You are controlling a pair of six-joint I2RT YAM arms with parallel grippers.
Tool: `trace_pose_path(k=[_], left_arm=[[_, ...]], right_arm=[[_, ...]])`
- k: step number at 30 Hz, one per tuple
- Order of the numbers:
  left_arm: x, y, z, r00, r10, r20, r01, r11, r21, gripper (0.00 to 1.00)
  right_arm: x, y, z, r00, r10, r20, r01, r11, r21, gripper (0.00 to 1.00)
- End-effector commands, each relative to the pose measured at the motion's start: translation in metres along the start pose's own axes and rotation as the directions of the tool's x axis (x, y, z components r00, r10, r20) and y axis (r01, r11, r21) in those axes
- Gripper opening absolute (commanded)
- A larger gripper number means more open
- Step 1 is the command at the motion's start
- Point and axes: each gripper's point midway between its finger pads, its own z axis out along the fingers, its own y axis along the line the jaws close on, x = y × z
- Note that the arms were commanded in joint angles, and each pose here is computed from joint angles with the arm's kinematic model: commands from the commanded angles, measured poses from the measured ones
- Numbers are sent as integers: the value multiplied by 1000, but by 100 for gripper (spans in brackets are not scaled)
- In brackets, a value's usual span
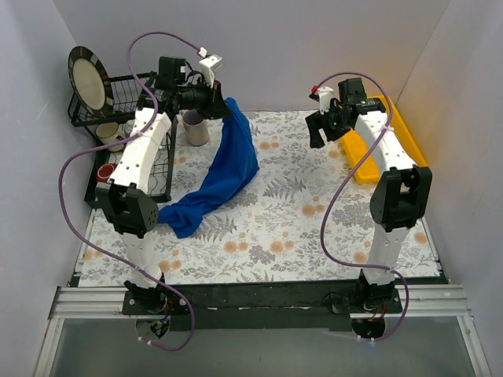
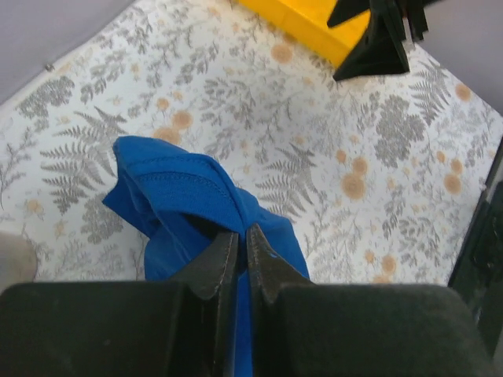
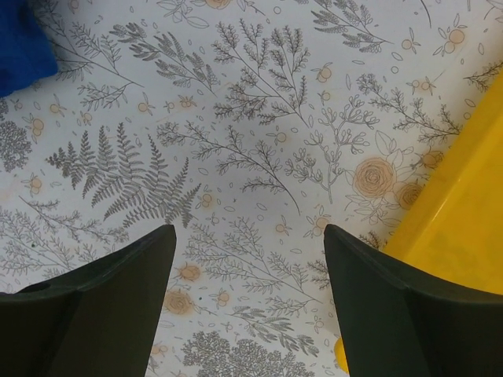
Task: Roll the t-shirts
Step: Place the T-shirt at the center of the board.
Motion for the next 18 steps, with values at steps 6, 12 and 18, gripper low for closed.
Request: trace_pose_path(k=[6,12,18], left_arm=[[-74,-67,77,950,242,197,-252,967,28,0],[-35,-147,110,963,231,140,-259,934,246,0],[-10,-135,85,977,205,63,-212,967,138,63]], right_arm=[[-25,33,-27,980,8,199,17,993,-120,80],[-7,31,-53,971,103,216,-83,991,-101,80],[-17,6,-132,967,-44,250,11,991,133,81]])
